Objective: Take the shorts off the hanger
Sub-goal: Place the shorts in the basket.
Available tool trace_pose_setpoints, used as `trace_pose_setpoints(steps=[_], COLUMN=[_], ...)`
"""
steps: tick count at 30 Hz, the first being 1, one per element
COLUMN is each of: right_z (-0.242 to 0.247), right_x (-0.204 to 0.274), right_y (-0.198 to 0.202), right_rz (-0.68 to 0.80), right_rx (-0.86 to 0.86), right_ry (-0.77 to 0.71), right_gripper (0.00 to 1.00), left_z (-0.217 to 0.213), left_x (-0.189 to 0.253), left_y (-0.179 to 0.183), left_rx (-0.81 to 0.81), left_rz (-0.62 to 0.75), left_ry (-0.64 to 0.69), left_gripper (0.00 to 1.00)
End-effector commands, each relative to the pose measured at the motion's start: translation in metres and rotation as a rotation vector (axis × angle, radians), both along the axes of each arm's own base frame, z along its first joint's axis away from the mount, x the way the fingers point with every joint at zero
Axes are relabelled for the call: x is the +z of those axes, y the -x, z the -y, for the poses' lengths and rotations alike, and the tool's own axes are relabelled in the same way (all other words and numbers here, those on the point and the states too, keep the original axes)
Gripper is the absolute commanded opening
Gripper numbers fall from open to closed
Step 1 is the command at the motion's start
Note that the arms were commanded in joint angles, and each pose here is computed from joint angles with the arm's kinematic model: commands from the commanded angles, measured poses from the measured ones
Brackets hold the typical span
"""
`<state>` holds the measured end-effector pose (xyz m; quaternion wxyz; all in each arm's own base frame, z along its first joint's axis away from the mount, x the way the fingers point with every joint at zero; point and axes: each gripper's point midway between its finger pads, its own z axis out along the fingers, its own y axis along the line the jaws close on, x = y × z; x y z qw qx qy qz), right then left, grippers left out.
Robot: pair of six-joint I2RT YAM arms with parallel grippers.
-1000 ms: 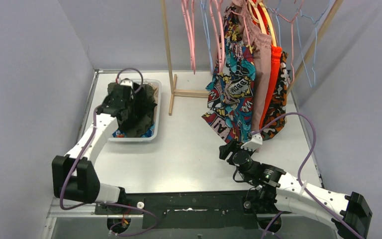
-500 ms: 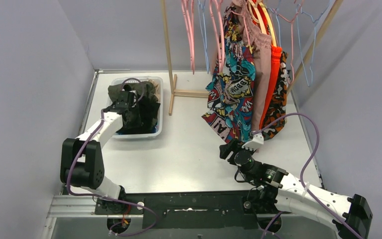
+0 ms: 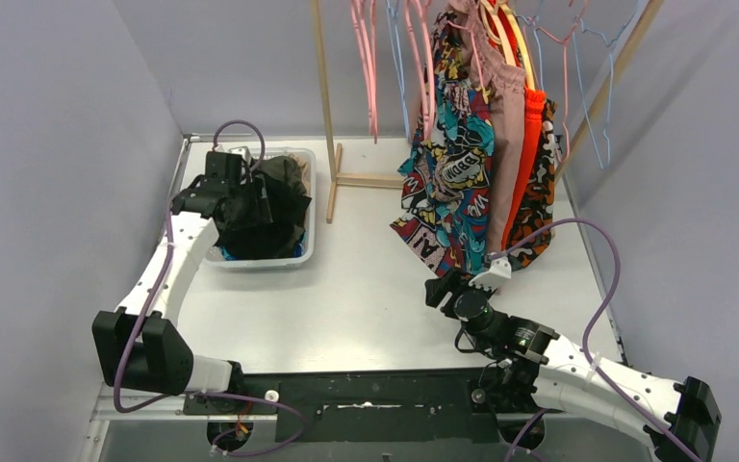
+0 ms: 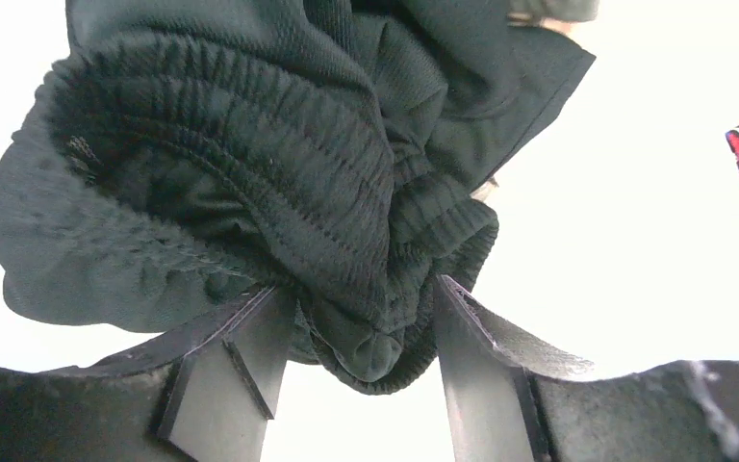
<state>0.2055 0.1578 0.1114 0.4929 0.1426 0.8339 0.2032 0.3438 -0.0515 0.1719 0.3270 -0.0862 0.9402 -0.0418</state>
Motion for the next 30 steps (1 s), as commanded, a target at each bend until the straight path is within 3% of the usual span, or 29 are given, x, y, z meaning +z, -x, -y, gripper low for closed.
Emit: trace_pose_setpoints(steps=[1,7,11,16,20,22,30], right_z=[-0.001,-0.002,-0.002,-0.003,-0.014,-0.020,-0.042], right_x=[0.030,0.035,0.037,0.041,0.051,0.060,0.121], right_y=[-0.008,-0.009,-0.008,-0.008,-0.008,-0.008,-0.004], right_rz=[0.070,0.076,0.078,0.079,0.103,0.118,0.234], right_rx=[-0.026,-0.027,-0.022,-0.017,0.029,0.069,0.212], right_ry=[-0.039,-0.050,-0.050,-0.052,-0.080,-0.085,-0.122], right_gripper=[0.68,0.69,0.69,0.69,0.69,0.69,0.70], left_z=[-0.001,0.002,-0.013,-0.055,-0.029,-0.021,-0.038], left_x=[0.037,0.095,0.108,0.049,-0.053,-0.081,-0.065], left_y=[-0.004,-0.026,-0.051,-0.074,-0.050,-0.033,-0.014], left_rx=[-0.011,-0.008,0.036,0.160,0.084,0.082,0.142], left_rz=[0.080,0.249,0.285,0.207,-0.071,-0.135,-0.075], left_ry=[0.011,0.040,0.004,0.087,0.167,0.167,0.110], left_gripper=[0.54,0.60,0.61,0.50,0.40,0.38,0.39])
